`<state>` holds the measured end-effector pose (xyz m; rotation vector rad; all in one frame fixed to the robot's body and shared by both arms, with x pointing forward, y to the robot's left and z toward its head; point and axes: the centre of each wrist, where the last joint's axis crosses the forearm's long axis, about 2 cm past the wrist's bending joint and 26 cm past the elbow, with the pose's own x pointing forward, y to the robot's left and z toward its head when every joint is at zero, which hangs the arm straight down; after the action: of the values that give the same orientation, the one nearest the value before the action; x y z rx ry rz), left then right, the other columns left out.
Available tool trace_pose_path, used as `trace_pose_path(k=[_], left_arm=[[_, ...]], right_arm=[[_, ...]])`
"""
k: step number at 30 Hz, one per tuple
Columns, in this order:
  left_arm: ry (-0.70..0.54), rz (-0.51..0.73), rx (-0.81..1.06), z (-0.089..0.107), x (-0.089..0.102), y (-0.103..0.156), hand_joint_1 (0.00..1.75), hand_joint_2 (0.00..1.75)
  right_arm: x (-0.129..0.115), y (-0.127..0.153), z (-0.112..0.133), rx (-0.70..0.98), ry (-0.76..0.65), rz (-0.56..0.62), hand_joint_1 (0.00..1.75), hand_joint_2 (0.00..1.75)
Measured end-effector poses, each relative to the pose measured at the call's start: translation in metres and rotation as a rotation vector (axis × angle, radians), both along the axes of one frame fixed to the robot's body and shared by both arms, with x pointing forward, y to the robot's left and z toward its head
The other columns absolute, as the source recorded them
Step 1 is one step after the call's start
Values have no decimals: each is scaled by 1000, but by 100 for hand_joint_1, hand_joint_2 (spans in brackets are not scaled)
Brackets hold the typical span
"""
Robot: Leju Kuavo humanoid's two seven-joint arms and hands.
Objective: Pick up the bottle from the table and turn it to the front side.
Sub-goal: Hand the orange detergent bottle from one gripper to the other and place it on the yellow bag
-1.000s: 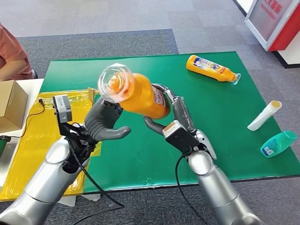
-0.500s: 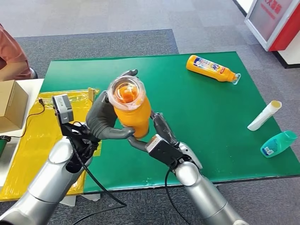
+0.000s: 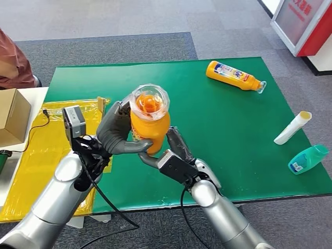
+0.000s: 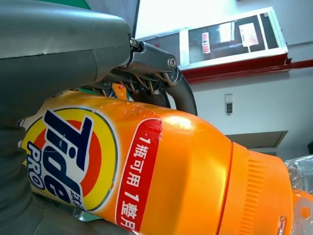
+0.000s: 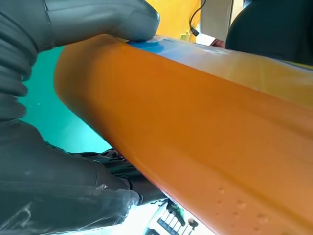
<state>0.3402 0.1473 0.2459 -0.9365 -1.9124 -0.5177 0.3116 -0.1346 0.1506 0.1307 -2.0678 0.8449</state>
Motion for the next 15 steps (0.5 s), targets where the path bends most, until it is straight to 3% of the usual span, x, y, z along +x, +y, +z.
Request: trace_pose_path(k=[4,5,8,9,15], left_arm=[[8,-1,-10,0,0,1,175,175],[9,-1,-12,0,0,1,175,175],[10,5,-14,0,1,1,175,175],[9,11,-14,0,1,2,175,175],[-27,80,-29,0,-6,1,175,175]], right_arm=[[0,0,0,-6,-7,-5,175,175],[0,0,0,-7,-8,-6,164,175],[0,0,0,-9,-12,-11,34,175],[0,0,0,-10,-12,-14,0,175],[-4,-3,-7,9,27,-69,0,175]])
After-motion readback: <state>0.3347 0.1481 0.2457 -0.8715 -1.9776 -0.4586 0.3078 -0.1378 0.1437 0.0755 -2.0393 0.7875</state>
